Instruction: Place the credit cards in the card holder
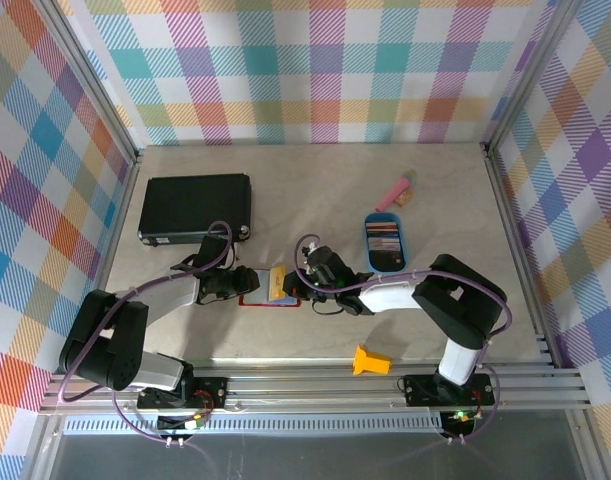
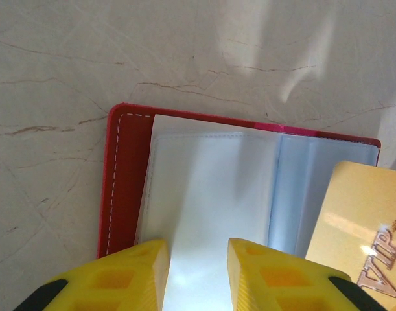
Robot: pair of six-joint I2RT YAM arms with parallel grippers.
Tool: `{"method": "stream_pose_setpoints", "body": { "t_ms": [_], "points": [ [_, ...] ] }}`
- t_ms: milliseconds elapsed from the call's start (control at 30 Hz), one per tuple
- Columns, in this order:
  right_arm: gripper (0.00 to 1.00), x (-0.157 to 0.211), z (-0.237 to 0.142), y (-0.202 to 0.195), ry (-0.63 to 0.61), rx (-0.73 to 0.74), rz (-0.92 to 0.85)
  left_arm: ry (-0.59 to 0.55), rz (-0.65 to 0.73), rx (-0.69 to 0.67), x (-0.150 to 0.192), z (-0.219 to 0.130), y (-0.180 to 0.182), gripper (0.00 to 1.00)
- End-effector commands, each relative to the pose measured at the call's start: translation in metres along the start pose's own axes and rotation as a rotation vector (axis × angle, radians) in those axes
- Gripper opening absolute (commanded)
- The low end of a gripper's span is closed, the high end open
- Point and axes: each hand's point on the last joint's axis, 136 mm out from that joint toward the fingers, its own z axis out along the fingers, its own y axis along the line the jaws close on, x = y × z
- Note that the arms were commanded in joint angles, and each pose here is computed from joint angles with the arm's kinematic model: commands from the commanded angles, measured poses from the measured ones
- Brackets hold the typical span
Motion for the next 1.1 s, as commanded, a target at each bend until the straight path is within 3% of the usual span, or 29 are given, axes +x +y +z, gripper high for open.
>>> {"method": "stream_pose_setpoints", "body": {
  "t_ms": [0, 1067],
  "points": [
    [0.00, -0.002, 0.007, 0.009, -0.008, -0.030, 0.022, 0.023, -0.008, -0.065, 0.010, 0.003, 0.020, 0.32],
    [0.00, 0.001, 0.019, 0.002, -0.018, -0.034, 0.142, 0.039, -0.009, -0.060, 0.012, 0.006, 0.020, 0.32]
  ]
}}
